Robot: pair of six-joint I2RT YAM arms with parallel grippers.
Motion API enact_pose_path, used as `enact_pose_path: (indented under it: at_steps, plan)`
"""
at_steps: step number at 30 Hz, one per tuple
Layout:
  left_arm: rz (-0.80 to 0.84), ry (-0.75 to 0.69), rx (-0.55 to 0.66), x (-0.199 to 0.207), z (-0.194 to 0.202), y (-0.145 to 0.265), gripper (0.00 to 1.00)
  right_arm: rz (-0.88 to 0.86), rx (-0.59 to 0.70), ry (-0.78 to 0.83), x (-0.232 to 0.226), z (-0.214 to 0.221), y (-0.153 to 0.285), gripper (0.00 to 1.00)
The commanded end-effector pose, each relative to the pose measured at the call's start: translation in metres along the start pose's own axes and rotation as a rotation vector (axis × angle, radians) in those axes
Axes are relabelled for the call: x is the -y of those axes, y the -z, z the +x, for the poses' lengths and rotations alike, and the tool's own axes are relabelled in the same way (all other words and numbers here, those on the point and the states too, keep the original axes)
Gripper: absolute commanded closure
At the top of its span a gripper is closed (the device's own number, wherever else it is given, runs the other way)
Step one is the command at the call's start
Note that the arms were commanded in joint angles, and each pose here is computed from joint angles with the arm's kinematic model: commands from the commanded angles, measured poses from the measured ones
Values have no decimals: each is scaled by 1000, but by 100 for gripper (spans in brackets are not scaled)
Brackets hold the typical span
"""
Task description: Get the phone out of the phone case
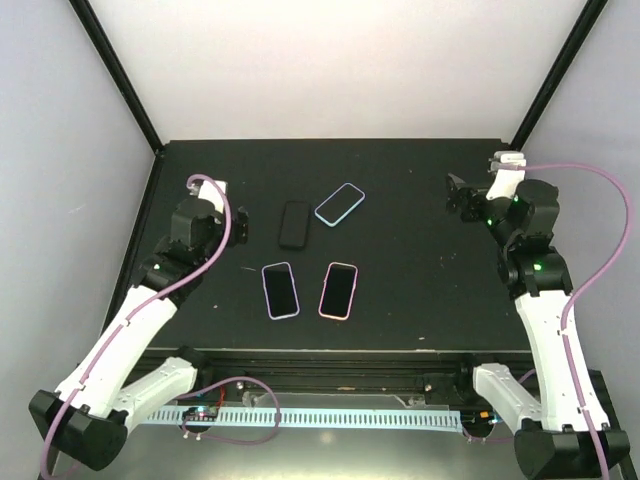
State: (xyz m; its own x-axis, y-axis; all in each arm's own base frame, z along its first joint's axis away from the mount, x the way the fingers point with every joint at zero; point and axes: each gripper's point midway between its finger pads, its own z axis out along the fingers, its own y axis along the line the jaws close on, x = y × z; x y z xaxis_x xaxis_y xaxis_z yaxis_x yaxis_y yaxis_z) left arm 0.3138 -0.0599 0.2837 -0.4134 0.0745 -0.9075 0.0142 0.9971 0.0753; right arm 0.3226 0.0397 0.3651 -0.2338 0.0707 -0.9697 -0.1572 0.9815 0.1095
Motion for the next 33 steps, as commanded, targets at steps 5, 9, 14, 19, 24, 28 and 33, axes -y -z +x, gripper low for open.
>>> enact_pose_path:
  at_steps: [5, 9, 14, 19, 24, 28, 33]
  plan:
    - [115, 11, -28, 19, 30, 1, 12, -55, -122, 2, 4, 55, -23, 0]
    - [201, 24, -83, 43, 44, 5, 23, -140, -184, 23, -5, 84, -25, 0]
    - [362, 2, -196, 97, 65, 20, 14, -291, -292, 40, -27, 102, -12, 0]
    - [485, -103, -373, 151, 105, 38, 7, -390, -286, 59, -41, 121, 2, 0]
    - [513, -166, -509, 177, 139, 42, 5, -432, -318, 46, -47, 133, 7, 0]
    - [552, -195, -603, 198, 160, 39, 3, -448, -323, 55, -49, 136, 8, 0]
    - [549, -200, -693, 228, 180, 26, 1, -429, -316, 71, -46, 136, 9, 0]
